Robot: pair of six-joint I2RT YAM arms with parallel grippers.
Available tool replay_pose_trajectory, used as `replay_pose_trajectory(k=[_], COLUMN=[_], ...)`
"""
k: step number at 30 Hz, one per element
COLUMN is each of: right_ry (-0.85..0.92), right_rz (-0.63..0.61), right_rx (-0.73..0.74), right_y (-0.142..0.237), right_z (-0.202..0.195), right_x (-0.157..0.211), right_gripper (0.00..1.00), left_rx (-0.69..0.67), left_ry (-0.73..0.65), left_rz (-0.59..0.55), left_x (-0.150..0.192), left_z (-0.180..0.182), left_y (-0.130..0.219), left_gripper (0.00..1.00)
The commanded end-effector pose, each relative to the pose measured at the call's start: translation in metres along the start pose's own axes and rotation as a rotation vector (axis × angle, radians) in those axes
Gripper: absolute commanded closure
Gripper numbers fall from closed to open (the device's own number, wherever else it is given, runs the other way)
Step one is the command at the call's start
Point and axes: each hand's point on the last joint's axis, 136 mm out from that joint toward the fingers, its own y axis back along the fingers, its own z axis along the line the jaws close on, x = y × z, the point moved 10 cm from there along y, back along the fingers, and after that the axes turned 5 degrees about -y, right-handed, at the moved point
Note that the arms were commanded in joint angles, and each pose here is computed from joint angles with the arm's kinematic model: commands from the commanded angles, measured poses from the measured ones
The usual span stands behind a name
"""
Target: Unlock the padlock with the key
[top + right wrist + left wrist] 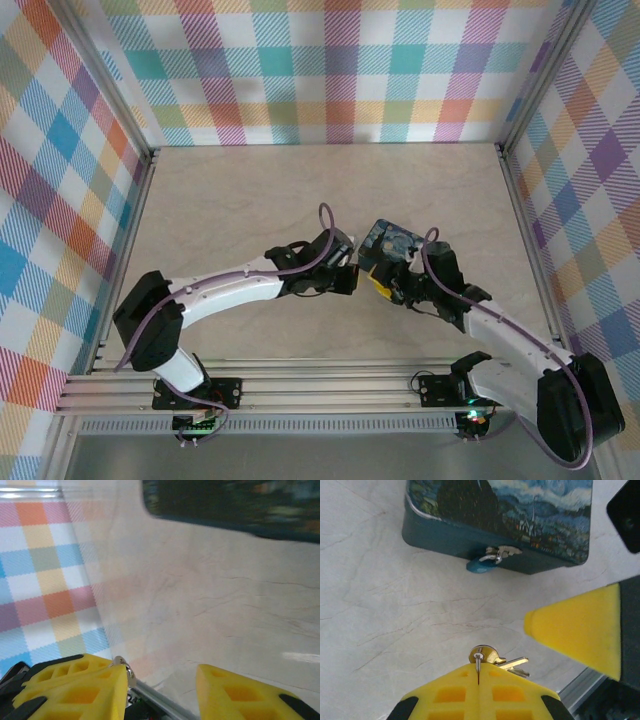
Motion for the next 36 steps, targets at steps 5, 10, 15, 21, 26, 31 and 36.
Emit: replay_pose_trajectory(k=[5,10,15,21,26,31,36], right_ry=[0.049,0.098,0.207,0.467,0.591,0.658,0.704], right_rz=[0.034,-0.023,-0.076,-0.032,0.008,0.077,0.094], right_rx=[-0.099,-0.122,-0.201,-0.31,-0.288,-0.295,-0.305], right_y=[-0.011,-0.007,-0.001,-0.001,-0.009,-0.023,-0.031], right_z=[0.035,0.043,0.046,0.062,0.072,0.084,0.092], right_x=[0.0,-0.003,-0.002,0.001,-0.001,0.002,0.008], right_gripper=[0.63,0.63,0.67,0.69,0.69,0.74,0.65], left_rx=[-0.024,-0.053,-0.04,0.032,0.092,0.123,0.133], left_ry=[0.086,0.172,0.251,0.346,0.403,0.434,0.468], left_rz=[0.009,0.017,0.027,0.035,0.052,0.05,0.047], left_x=[-0.001,-0.001,-0.004,-0.012,-0.019,-0.023,-0.023], left_z=[0.012,0.022,0.029,0.036,0.042,0.045,0.052], left_y=[0.02,0.025,0.028,0.034,0.039,0.046,0.052], left_gripper=[1.0,1.0,1.0,1.0,1.0,1.0,1.0])
